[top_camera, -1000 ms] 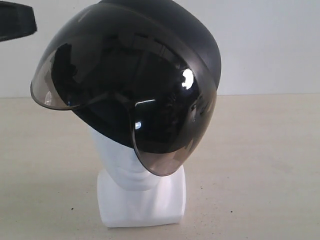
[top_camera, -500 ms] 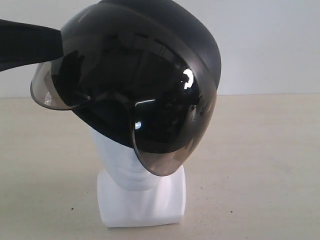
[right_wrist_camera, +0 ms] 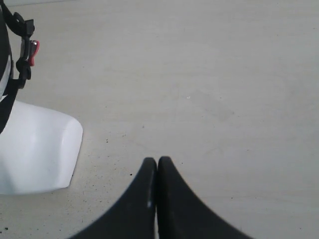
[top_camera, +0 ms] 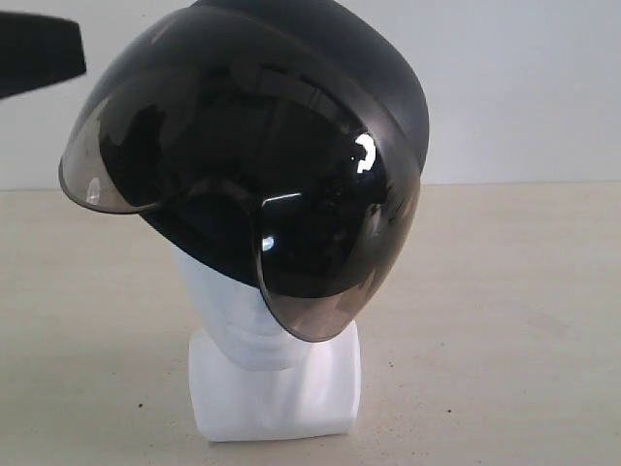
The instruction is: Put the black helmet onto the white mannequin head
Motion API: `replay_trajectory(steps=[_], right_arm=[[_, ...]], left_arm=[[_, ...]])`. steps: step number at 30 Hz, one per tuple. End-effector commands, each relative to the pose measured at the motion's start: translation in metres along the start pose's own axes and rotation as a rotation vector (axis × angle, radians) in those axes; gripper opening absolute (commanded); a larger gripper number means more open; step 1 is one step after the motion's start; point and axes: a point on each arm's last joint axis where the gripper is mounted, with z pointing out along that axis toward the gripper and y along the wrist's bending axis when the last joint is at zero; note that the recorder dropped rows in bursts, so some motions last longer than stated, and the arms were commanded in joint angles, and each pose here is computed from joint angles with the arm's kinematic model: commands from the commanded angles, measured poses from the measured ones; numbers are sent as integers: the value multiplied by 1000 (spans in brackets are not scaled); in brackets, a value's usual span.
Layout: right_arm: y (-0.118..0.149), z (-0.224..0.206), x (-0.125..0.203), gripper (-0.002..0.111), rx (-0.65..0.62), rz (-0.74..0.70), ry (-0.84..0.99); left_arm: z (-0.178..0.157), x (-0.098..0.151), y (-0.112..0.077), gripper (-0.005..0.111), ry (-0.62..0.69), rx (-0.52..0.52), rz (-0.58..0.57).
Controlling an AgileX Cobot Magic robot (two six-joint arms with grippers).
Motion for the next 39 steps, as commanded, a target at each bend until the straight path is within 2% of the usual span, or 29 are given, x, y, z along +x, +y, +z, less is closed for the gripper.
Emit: replay_trajectory(steps=[1, 3, 4, 7, 9, 11, 14, 16, 19, 22, 24, 26, 29, 33, 35, 37, 39], right_arm=[[1, -2, -3, 0, -1, -4, -18], [1, -2, -3, 0, -1, -4, -18], [1, -2, -3, 0, -1, -4, -18], [1, -2, -3, 0, -1, -4, -18], [1, -2, -3, 0, -1, -4, -18], [1, -2, -3, 0, -1, -4, -18], [1, -2, -3, 0, -1, -4, -18], [1, -2, -3, 0, -1, -4, -18], [1, -2, -3, 0, -1, -6, -18], [1, -2, -3, 0, -1, -6, -18], [1, -2, -3, 0, -1, -6, -18], [1, -2, -3, 0, -1, -6, -18], [1, -2, -3, 0, -1, -3, -18], [1, -2, -3, 0, -1, -3, -18], [1, -2, -3, 0, -1, -3, -18], [1, -2, -3, 0, -1, -3, -18], [1, -2, -3, 0, -1, -3, -18]], left_arm=[[-10, -8, -2, 4, -71, -99, 53], [-9, -4, -1, 4, -64, -97, -11], [-6, 1, 3, 4, -51, -103, -86], [-2, 15, 12, 4, -30, -149, -167], [0, 20, 12, 4, -118, -121, -274], [-1, 24, 12, 4, -165, -119, -277], [-6, 23, 13, 4, -220, -165, -177], [-11, 23, 18, 4, -242, -259, -50], [-20, 25, 34, 4, -212, -482, 52], [-32, 31, 53, 4, -77, -743, 54], [-40, 32, 57, 4, 96, -829, 106], [-43, 27, 53, 4, 168, -810, 125], [-43, 25, 43, 4, 135, -739, 22], [-40, 35, 29, 4, 203, -613, -163], [-40, 38, 18, 4, 241, -526, -178], [-43, 33, 9, 4, 201, -468, -156], [-49, 20, 4, 4, 86, -468, -134]])
